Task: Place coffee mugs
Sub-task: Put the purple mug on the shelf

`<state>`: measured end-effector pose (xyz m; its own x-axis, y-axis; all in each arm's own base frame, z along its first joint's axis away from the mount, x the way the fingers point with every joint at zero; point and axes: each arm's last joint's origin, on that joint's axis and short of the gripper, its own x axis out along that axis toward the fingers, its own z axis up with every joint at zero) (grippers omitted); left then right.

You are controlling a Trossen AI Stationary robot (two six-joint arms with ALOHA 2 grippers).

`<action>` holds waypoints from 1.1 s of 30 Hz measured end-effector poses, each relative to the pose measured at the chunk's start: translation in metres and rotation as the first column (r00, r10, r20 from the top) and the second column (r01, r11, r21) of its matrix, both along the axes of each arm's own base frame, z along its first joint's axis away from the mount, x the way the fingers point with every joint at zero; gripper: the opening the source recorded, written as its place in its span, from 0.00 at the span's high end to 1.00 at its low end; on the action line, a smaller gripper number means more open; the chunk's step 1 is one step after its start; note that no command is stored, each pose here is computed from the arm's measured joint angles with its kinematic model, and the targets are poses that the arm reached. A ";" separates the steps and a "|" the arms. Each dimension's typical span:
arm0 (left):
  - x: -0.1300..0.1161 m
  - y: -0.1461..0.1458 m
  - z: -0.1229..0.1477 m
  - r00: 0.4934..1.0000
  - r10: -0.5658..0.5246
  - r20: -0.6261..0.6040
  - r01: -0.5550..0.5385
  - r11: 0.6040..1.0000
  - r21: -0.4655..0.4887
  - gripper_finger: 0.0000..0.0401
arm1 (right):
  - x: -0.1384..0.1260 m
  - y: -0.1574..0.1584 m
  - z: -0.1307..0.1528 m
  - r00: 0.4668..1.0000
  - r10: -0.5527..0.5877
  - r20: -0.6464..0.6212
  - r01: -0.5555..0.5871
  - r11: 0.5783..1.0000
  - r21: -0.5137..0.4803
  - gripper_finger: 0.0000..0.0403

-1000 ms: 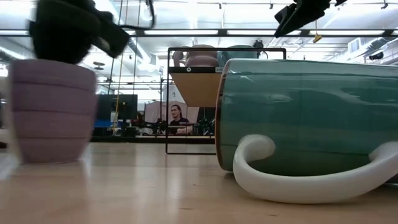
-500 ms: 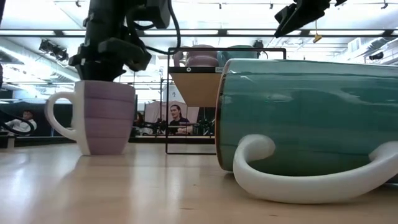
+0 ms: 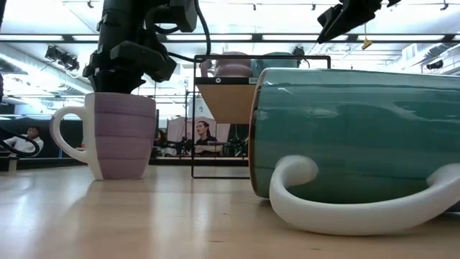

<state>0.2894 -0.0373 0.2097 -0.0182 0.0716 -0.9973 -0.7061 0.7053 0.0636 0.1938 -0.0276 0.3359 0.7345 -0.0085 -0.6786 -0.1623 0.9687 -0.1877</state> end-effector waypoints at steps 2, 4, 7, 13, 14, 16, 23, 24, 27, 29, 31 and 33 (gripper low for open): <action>0.000 0.000 0.000 0.999 0.034 0.002 -0.034 0.999 -0.002 0.89 | 0.000 0.000 0.000 1.000 0.000 0.000 0.000 1.000 0.000 0.68; 0.000 0.000 0.000 0.999 0.037 0.003 -0.037 0.999 -0.001 0.89 | 0.000 0.000 0.000 1.000 0.000 0.000 0.000 1.000 0.000 0.68; 0.000 0.000 0.000 0.999 0.039 0.003 -0.039 0.999 -0.001 0.89 | 0.000 0.000 0.000 1.000 0.000 0.000 0.000 1.000 0.000 0.68; 0.000 0.000 0.000 0.998 0.063 0.006 -0.063 0.998 0.001 0.83 | 0.000 0.000 0.000 1.000 0.000 0.000 0.000 1.000 0.000 0.68; 0.000 0.000 0.000 0.998 0.063 0.006 -0.063 0.998 0.002 0.81 | 0.000 0.000 0.000 1.000 0.000 0.000 0.000 1.000 0.000 0.68; 0.000 0.000 0.000 0.998 0.063 0.006 -0.063 0.998 0.002 0.77 | 0.000 0.000 0.000 1.000 0.000 0.000 0.000 1.000 0.000 0.68; 0.000 0.001 0.000 0.998 0.059 0.008 -0.060 0.998 0.014 0.64 | 0.000 0.000 0.000 1.000 0.000 0.000 0.000 1.000 0.000 0.68; -0.001 0.001 0.001 0.998 0.061 0.007 -0.061 0.998 0.014 0.63 | 0.000 0.000 0.000 1.000 0.000 0.000 0.000 1.000 0.000 0.68; -0.003 0.002 0.005 0.998 0.063 0.015 -0.063 0.998 0.012 0.63 | 0.000 0.000 0.000 1.000 0.000 0.000 0.000 1.000 0.000 0.68; -0.005 0.002 0.009 0.998 0.063 0.024 -0.063 0.998 0.011 0.63 | 0.000 0.000 0.000 1.000 0.000 -0.001 0.000 1.000 0.000 0.68; -0.008 0.001 0.014 0.998 0.061 0.035 -0.061 0.998 0.008 0.63 | 0.000 0.000 0.000 1.000 -0.004 0.000 0.004 1.000 0.005 0.68; -0.010 0.001 0.019 0.997 0.059 0.054 -0.060 0.998 0.005 0.63 | 0.000 0.000 0.000 1.000 -0.012 0.001 0.012 1.000 0.013 0.68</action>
<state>0.2790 -0.0364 0.2289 0.0312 0.0782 -0.9965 -0.7492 0.6617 0.0284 0.1939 -0.0276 0.3359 0.7351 -0.0086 -0.6779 -0.1506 0.9729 -0.1757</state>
